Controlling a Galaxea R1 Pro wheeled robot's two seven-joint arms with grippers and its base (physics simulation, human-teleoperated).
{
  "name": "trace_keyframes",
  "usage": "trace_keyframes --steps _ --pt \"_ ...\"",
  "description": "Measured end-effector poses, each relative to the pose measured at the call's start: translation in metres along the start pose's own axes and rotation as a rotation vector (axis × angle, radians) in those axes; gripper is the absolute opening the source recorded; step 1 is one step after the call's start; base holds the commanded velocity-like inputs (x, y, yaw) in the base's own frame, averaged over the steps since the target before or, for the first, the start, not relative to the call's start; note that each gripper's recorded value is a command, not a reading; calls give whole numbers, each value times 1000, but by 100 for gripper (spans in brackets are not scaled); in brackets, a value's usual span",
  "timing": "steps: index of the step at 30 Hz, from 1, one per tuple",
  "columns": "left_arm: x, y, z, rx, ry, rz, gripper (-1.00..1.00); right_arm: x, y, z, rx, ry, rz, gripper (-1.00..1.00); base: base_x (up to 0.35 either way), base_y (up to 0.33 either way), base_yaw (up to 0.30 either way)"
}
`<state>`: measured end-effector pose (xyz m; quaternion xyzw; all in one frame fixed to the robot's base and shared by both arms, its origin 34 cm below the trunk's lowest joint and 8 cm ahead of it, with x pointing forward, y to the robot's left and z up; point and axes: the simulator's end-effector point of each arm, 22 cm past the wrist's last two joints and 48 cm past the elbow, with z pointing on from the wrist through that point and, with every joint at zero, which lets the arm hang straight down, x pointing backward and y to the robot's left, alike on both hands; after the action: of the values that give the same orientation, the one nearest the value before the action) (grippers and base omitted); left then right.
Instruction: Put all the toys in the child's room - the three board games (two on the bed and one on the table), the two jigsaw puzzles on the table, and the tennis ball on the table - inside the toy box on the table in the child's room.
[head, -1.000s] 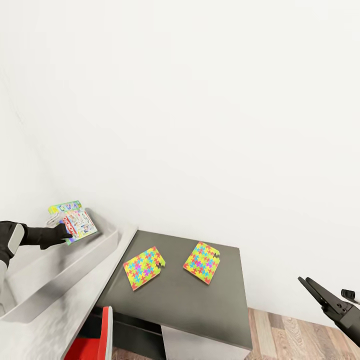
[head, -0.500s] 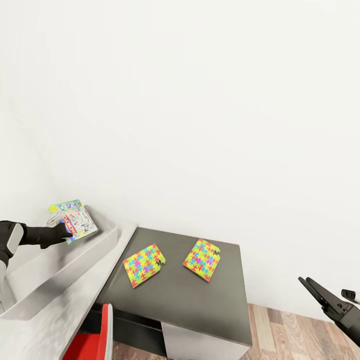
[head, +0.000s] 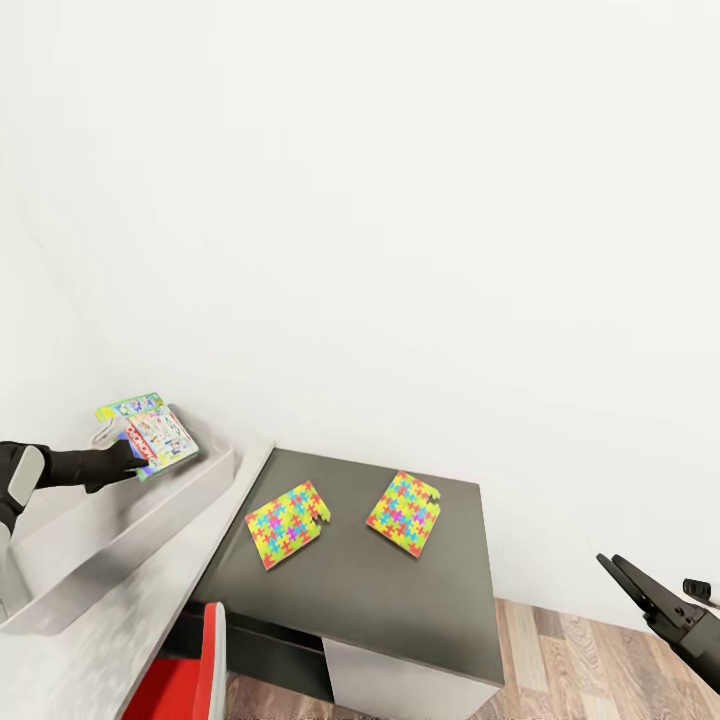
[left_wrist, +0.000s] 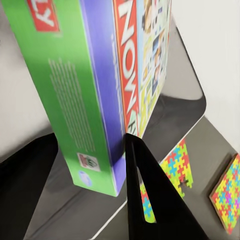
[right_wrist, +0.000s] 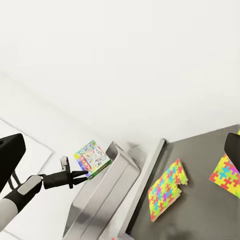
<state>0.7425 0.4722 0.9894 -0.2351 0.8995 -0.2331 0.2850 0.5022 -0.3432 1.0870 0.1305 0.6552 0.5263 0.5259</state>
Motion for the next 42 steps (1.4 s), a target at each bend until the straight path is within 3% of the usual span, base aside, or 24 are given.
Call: trace_keyframes --steps 27,42 --pt "12 14 20 -19 32 -14 -100 8 -15 1 32 17 23 100 0 0 0" --pt "12 15 21 -20 34 -15 -100 8 -17 0 34 14 18 100 0 0 0"
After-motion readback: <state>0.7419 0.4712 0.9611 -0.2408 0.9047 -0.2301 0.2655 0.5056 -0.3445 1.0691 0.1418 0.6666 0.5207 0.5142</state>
